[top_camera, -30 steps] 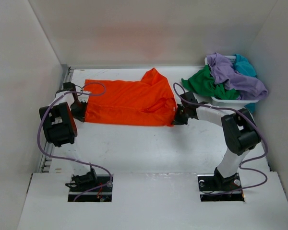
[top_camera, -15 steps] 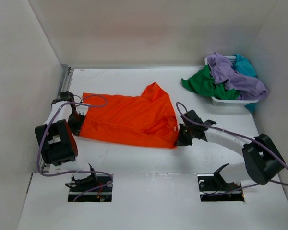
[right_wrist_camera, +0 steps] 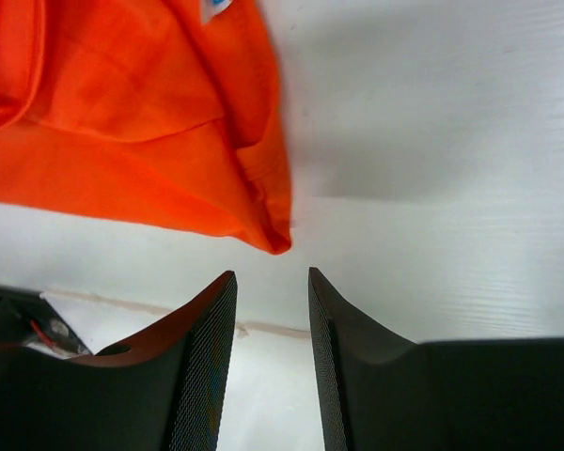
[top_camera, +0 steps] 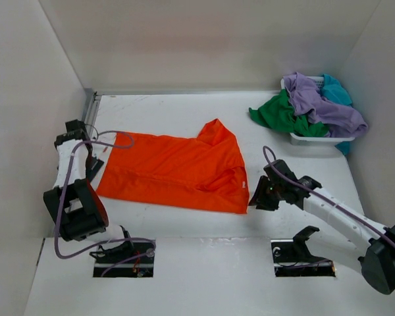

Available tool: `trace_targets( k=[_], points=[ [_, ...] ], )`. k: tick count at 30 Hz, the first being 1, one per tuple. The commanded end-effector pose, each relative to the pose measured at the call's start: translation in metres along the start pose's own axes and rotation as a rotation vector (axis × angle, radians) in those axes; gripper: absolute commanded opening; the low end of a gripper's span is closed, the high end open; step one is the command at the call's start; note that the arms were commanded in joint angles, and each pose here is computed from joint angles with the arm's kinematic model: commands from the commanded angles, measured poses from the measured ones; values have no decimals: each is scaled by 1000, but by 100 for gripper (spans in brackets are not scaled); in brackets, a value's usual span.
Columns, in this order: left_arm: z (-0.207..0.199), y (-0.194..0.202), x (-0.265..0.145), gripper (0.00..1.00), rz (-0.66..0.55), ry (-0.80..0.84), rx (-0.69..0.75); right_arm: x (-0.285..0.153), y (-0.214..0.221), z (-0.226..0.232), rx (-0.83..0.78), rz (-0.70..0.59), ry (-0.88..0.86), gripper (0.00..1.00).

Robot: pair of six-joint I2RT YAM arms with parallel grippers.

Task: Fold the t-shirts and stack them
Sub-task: Flatten out the tshirt

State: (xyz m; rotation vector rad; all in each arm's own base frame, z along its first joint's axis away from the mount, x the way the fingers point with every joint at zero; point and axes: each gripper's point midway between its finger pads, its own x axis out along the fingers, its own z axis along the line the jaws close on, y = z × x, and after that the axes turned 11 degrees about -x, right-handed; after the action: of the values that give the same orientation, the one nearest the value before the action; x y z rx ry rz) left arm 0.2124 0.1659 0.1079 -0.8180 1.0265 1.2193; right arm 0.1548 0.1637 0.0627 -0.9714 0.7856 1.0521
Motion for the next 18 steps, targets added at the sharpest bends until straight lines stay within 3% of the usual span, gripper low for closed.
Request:
trace_targets(
  k=[1,3,4,6,7,8,12,18],
  points=[
    [77,-67,-88,62,-272,-356,15,-13,-17,-9,-7,-78,50,41],
    [38,-114,-125,63,-456,-324,118,-10,-22,-5,-2,-105,27,41],
    [-28,-150,-157,66,-629,-226,270,-8,-25,-2,5,-122,11,41],
    [-115,-171,-183,68,-786,-77,449,-3,-28,1,17,-139,-5,41],
    [-128,-173,-186,68,-805,-51,474,0,-29,2,23,-143,-13,41],
    [-214,-171,-195,67,-865,124,650,4,-32,6,36,-153,-32,41],
    [-357,-138,-182,64,-804,419,984,14,-29,14,44,-161,-61,41],
    [-457,-117,-167,62,-754,589,1137,23,-20,9,97,-177,-84,41]
  ],
)
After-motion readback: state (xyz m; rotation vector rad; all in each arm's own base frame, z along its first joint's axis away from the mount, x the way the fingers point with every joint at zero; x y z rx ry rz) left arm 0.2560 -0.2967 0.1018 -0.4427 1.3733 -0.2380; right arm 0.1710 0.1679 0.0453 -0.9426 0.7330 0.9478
